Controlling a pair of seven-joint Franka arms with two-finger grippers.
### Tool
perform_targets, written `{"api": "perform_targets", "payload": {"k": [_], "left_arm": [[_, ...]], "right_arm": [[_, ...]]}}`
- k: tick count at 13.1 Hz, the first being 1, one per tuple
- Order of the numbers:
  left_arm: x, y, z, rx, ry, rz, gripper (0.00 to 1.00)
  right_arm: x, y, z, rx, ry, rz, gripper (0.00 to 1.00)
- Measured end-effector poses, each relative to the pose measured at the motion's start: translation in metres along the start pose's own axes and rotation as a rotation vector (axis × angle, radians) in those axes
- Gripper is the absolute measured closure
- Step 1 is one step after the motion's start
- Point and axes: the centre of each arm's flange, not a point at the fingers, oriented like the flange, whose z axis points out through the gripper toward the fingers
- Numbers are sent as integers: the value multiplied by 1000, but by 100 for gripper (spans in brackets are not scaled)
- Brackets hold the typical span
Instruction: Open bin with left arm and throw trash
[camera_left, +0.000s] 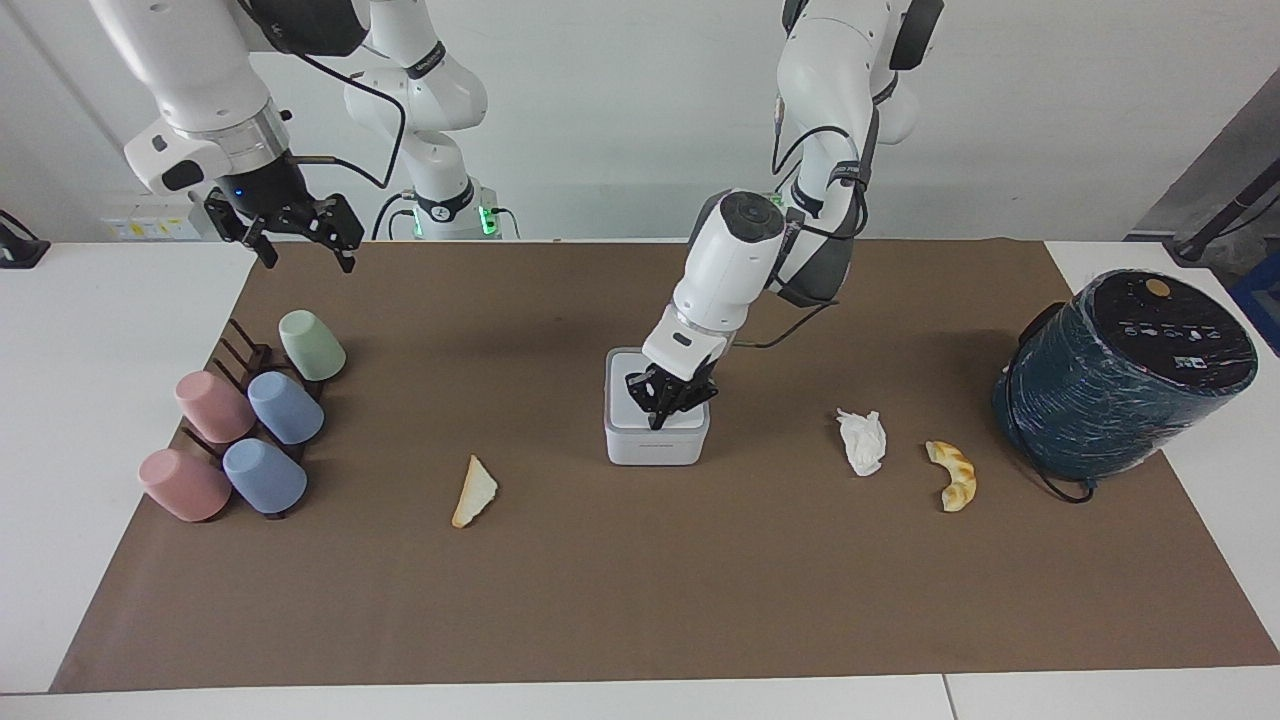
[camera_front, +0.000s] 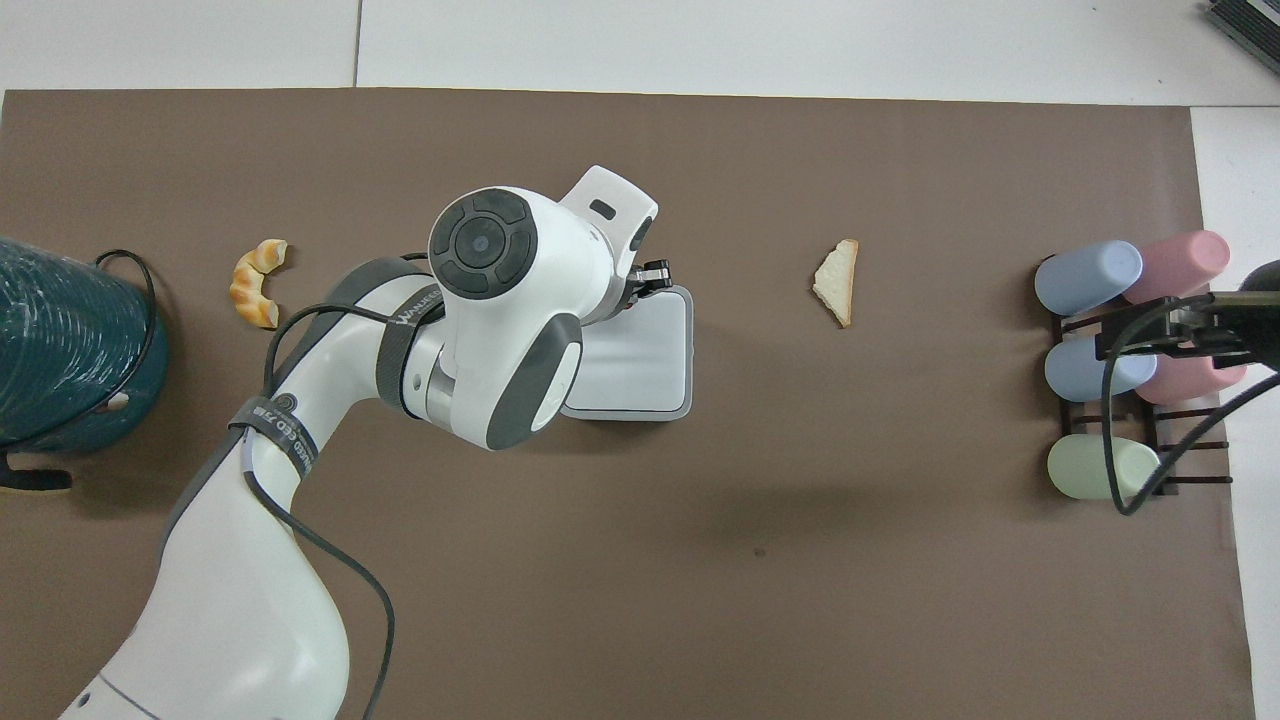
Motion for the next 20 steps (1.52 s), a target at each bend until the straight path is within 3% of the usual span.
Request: {"api": "perform_targets", "payload": {"k": [7, 16, 20], "left_arm": [[-4, -4, 0, -15, 27, -6, 99], [2, -3, -71, 69, -101, -7, 99], [17, -24, -106, 124, -153, -36, 99]], "right_arm": [[0, 0, 0, 0, 0, 0, 0], [0, -1, 0, 0, 5, -2, 0], [9, -24, -2, 7, 80, -41, 0]]}}
